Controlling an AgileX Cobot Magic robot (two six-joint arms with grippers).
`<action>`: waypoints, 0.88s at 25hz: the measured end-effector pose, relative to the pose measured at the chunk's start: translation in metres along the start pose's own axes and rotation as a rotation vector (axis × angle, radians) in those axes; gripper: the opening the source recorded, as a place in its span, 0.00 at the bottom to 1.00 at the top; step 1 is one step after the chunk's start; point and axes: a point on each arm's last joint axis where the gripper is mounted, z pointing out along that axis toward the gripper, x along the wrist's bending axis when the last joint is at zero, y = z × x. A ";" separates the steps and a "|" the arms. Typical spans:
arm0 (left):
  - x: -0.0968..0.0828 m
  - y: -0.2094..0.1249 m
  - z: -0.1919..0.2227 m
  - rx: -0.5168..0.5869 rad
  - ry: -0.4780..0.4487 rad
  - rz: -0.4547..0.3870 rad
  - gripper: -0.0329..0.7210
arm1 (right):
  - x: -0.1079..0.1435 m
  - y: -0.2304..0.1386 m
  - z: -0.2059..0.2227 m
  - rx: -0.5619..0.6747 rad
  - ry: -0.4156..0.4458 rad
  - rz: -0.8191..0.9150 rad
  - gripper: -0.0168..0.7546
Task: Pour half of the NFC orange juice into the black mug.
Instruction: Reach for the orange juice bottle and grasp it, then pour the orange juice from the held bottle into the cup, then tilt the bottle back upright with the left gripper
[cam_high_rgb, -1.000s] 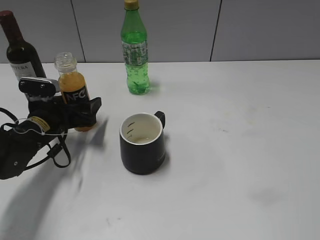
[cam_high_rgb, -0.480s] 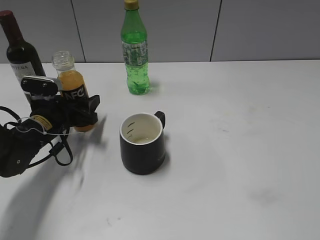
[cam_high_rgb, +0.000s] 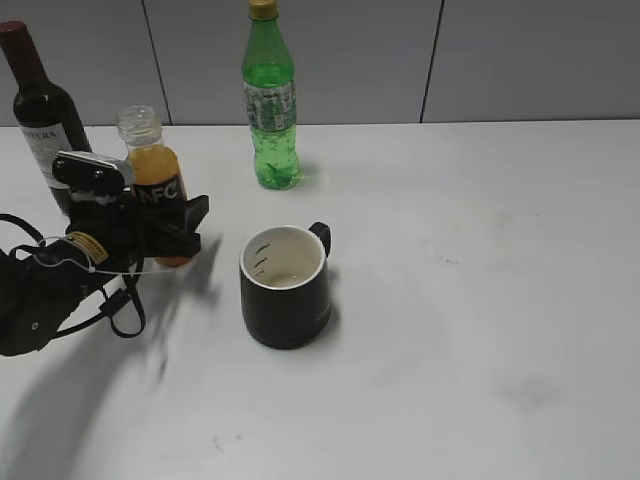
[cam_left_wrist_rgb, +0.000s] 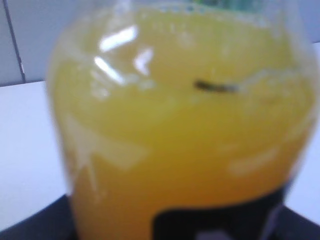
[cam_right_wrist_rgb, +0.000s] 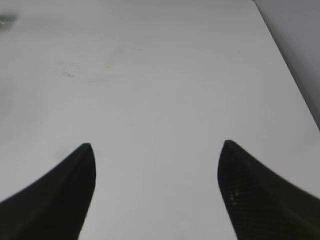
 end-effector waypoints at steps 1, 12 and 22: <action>-0.001 0.001 0.000 0.000 -0.009 0.004 0.67 | 0.000 0.000 0.000 0.000 0.000 0.000 0.77; -0.004 0.047 -0.015 -0.064 -0.076 0.229 0.67 | 0.000 0.000 0.000 0.000 0.000 0.000 0.77; -0.008 0.051 -0.018 -0.014 -0.126 0.398 0.67 | 0.000 0.000 0.000 0.000 0.000 0.000 0.77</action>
